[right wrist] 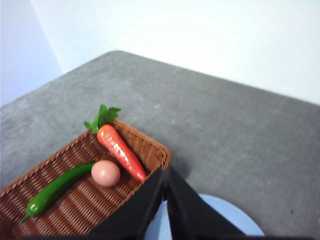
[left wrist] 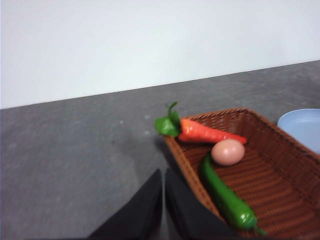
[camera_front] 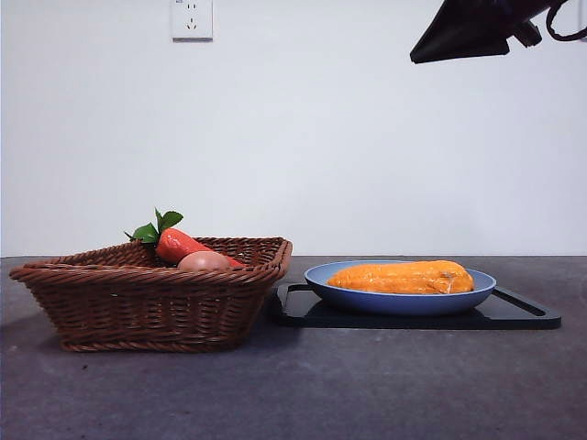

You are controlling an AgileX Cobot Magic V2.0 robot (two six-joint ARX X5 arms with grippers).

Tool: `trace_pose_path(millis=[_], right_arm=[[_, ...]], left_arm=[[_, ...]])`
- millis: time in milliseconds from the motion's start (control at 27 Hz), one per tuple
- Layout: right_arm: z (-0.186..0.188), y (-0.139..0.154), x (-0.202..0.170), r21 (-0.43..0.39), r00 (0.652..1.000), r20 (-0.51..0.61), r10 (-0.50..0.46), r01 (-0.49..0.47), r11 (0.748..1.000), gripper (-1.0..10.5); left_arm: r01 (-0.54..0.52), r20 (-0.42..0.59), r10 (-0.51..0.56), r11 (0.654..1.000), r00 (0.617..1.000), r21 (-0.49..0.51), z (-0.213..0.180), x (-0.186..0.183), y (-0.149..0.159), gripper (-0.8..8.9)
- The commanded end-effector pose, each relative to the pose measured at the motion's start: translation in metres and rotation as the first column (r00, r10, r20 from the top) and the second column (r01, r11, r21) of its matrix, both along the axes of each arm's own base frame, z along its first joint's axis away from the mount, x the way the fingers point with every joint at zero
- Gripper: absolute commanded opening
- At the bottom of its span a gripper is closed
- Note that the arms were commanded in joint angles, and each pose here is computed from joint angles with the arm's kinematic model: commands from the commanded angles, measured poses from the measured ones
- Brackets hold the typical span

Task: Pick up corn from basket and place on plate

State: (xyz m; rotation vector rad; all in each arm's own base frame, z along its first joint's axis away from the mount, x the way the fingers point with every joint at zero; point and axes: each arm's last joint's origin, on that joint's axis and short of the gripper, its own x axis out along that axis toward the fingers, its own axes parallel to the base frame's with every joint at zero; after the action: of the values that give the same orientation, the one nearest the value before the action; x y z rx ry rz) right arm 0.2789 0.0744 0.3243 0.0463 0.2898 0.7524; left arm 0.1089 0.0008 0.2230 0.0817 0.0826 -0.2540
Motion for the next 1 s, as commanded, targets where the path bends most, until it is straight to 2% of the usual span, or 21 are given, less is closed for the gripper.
trace_pose_path(millis=[37, 444, 704, 852, 1000], right_arm=[[0.003, 0.001, 0.004, 0.003, 1.0, 0.03, 0.004, -0.004, 1.0, 0.0], [0.008, 0.002, 0.005, 0.016, 0.996, 0.091, 0.003, -0.005, 1.0, 0.0], [0.009, 0.002, 0.005, 0.016, 0.996, 0.094, 0.003, -0.004, 1.0, 0.0], [0.009, 0.002, 0.005, 0.016, 0.996, 0.095, 0.003, -0.004, 1.0, 0.0], [0.009, 0.002, 0.005, 0.016, 0.996, 0.095, 0.003, -0.004, 1.0, 0.0]], left_arm=[[-0.017, 0.001, 0.017, 1.0, 1.0, -0.018, -0.016, -0.004, 0.0, 0.08], [-0.112, -0.045, 0.108, 0.989, 0.993, -0.093, -0.06, -0.012, 0.002, 0.08], [-0.196, -0.126, 0.183, 0.976, 0.975, -0.095, -0.069, -0.016, 0.004, 0.08], [-0.207, -0.17, 0.189, 0.974, 0.967, -0.091, -0.073, -0.016, 0.004, 0.08], [-0.212, -0.17, 0.194, 0.973, 0.966, -0.092, -0.073, -0.016, 0.005, 0.08]])
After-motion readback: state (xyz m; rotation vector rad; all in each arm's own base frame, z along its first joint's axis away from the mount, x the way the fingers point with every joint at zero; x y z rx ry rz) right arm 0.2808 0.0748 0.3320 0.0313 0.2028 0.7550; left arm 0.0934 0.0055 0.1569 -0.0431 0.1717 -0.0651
